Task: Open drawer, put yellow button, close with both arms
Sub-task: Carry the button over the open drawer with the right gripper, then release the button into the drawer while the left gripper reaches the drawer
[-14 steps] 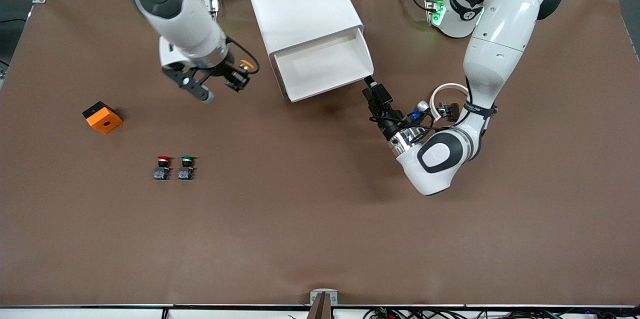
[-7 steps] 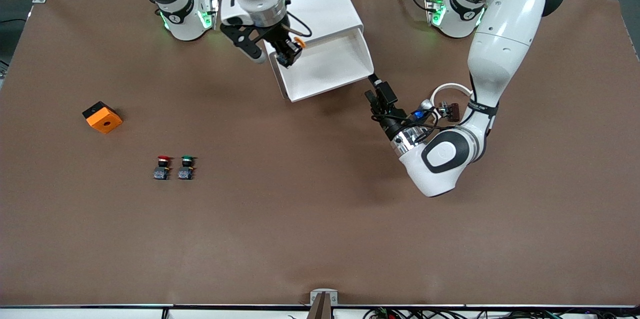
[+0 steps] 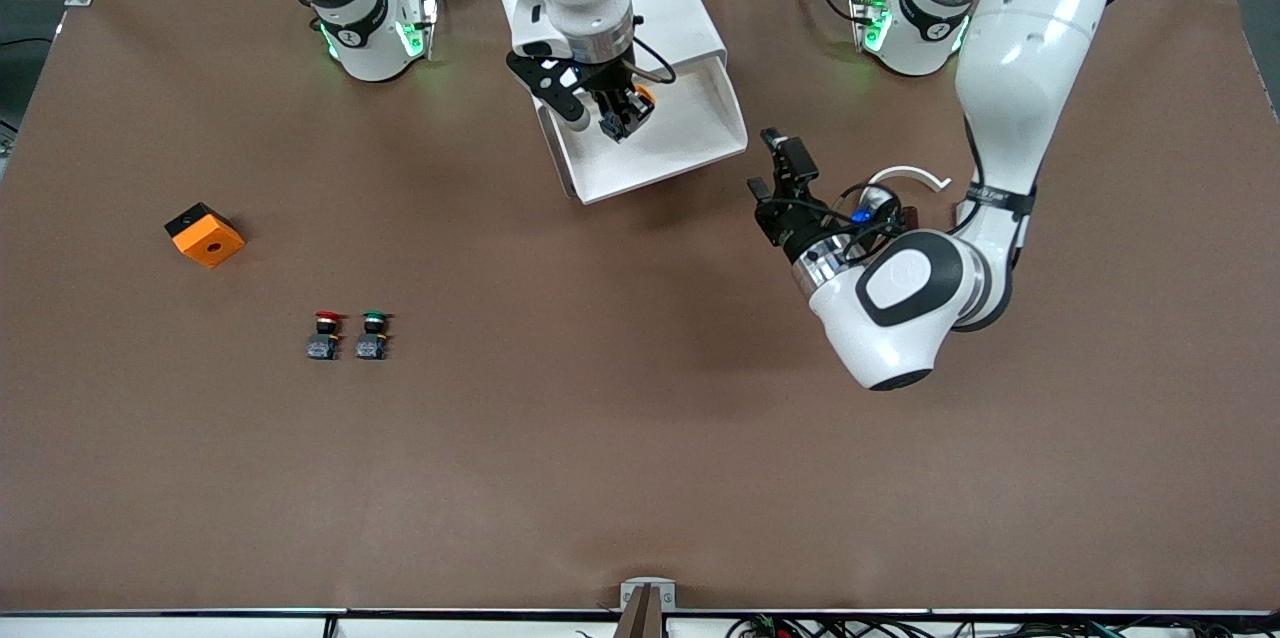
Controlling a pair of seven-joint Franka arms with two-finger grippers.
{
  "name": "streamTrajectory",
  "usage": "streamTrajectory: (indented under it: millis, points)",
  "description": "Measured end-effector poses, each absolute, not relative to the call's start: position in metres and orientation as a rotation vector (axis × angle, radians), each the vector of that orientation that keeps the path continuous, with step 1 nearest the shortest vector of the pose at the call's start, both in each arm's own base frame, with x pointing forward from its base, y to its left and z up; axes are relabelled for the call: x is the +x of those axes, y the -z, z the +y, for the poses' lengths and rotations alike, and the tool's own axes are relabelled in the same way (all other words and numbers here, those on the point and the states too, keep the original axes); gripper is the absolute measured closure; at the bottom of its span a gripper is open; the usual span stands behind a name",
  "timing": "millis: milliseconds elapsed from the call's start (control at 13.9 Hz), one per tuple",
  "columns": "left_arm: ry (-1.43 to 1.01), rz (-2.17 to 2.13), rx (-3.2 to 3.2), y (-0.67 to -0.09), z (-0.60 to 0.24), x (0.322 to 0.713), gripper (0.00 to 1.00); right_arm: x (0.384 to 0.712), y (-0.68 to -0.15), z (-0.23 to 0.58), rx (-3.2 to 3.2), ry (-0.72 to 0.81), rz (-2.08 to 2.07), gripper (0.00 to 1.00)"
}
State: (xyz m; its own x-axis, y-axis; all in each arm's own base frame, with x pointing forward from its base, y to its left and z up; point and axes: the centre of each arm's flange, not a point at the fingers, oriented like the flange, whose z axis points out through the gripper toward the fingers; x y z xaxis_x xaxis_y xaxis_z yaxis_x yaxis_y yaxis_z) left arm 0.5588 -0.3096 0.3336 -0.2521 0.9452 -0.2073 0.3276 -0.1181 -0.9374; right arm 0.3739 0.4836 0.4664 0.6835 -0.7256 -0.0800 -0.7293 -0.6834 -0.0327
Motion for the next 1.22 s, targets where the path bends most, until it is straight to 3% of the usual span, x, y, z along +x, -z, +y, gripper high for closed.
streamTrajectory:
  millis: [430,717,932,1004,1219]
  points:
    - [-1.048,-1.387,-2.064,-0.409,-0.328,0.537,0.00,0.382,-0.457,0.491,-2.830,-0.088,1.236,0.59]
    - [-0.715,-1.277,-2.412,-0.432,-0.349,0.544,0.00,0.380,-0.443,0.499,-2.852,-0.093,1.238,0.59]
    - [-0.607,-1.103,-2.602,-0.439,-0.344,0.557,0.00,0.377,-0.436,0.507,-2.871,-0.076,1.225,0.59]
    - [-0.600,-1.050,-2.656,-0.441,-0.337,0.564,0.00,0.377,-0.435,0.509,-2.870,-0.073,1.227,0.54]
    - [-0.552,-0.982,-2.792,-0.446,-0.317,0.586,0.00,0.382,-0.440,0.514,-2.847,-0.055,1.252,0.24]
